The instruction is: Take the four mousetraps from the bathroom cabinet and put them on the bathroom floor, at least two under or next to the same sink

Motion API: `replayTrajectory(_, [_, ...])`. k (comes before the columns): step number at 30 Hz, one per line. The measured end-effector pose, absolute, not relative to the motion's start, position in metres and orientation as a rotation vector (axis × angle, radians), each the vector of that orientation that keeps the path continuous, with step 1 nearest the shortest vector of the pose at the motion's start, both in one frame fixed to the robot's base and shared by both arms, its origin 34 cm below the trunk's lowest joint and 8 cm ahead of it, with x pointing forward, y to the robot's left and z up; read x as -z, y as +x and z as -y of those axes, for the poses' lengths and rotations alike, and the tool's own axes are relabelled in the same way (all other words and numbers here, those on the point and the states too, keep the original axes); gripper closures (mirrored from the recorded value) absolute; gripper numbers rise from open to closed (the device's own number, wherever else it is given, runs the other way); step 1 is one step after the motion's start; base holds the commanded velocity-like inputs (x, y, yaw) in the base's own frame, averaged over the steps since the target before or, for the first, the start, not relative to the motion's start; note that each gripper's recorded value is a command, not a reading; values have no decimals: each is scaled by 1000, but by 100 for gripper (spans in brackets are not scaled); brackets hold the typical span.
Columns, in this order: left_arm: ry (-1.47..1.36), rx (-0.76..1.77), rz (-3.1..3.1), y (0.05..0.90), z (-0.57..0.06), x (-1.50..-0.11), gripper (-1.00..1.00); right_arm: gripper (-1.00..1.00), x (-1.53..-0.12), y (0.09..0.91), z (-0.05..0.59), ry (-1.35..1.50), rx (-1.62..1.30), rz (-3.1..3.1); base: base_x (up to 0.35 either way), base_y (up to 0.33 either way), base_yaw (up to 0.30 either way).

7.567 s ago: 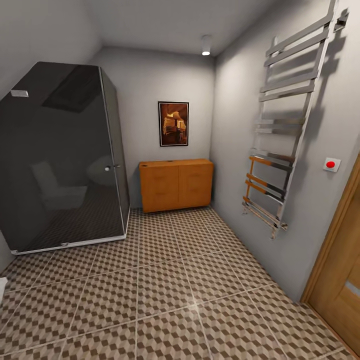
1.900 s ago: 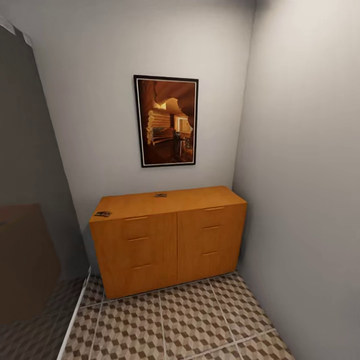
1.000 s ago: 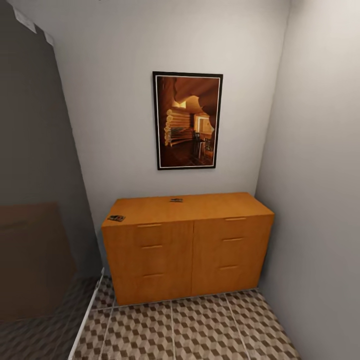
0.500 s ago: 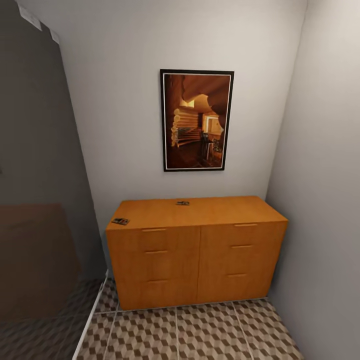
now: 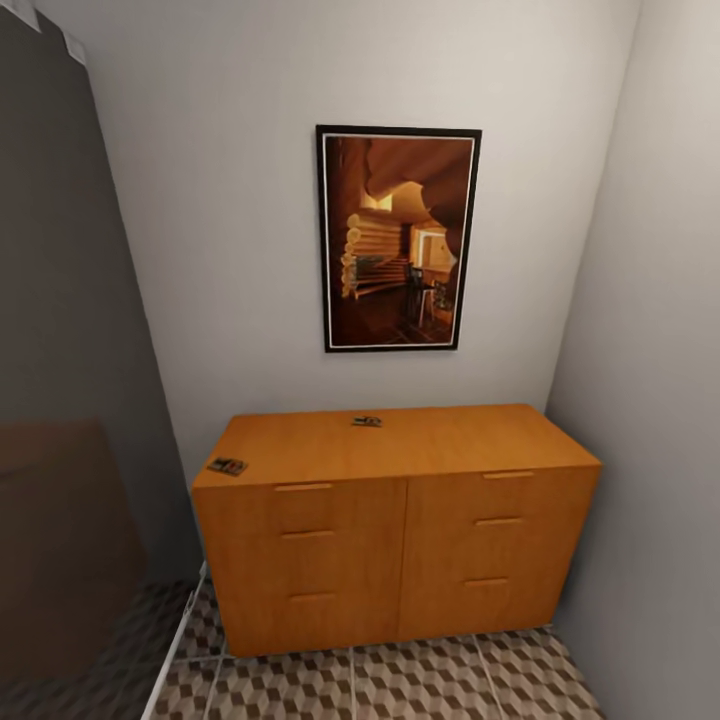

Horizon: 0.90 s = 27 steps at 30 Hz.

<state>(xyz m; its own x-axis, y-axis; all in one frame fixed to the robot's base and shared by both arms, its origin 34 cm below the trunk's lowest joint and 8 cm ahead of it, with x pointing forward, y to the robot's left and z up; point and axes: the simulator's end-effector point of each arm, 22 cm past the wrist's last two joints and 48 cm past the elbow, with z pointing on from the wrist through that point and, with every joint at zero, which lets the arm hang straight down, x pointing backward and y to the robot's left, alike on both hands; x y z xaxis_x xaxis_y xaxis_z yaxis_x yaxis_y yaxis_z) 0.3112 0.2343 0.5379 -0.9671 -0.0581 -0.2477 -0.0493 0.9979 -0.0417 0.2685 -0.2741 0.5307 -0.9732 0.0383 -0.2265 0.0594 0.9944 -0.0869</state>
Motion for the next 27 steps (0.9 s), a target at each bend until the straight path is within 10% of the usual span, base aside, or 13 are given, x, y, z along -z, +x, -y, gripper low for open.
replayTrajectory(27, [-80, 51, -2889, 311, -235, -538, -100, -100, -530, 268, 273, 70, 131, -2914, 93, 0, 0])
